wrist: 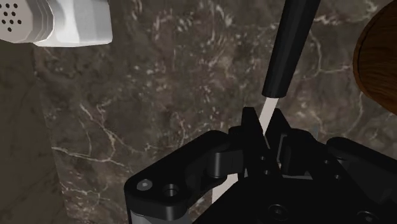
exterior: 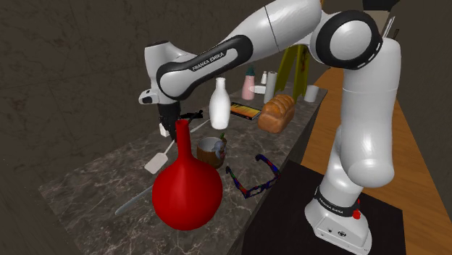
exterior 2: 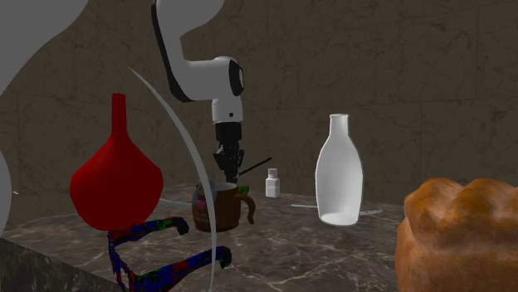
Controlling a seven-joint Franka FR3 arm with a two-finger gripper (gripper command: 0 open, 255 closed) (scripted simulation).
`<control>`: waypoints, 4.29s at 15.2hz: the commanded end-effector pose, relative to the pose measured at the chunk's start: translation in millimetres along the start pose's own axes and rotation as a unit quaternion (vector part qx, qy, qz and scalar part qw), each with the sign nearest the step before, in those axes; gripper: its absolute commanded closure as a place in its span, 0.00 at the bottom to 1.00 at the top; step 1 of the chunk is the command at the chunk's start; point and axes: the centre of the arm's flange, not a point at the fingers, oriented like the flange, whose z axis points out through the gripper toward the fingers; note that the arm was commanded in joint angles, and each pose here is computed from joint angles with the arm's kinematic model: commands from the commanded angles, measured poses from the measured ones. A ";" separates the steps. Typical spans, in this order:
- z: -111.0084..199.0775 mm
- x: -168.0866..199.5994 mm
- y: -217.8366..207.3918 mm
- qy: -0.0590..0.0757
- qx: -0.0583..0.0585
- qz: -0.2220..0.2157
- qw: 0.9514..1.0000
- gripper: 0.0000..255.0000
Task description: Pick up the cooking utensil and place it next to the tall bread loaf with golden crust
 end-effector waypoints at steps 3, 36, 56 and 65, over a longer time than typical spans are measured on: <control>-19.6 -2.2 0.1 0.000 0.000 0.000 1.000 1.00; -155.3 -67.7 -55.5 0.000 0.000 0.000 1.000 1.00; -143.3 -255.0 -241.2 0.000 0.000 0.000 1.000 1.00; -137.7 -343.7 -329.1 0.000 0.000 0.000 1.000 1.00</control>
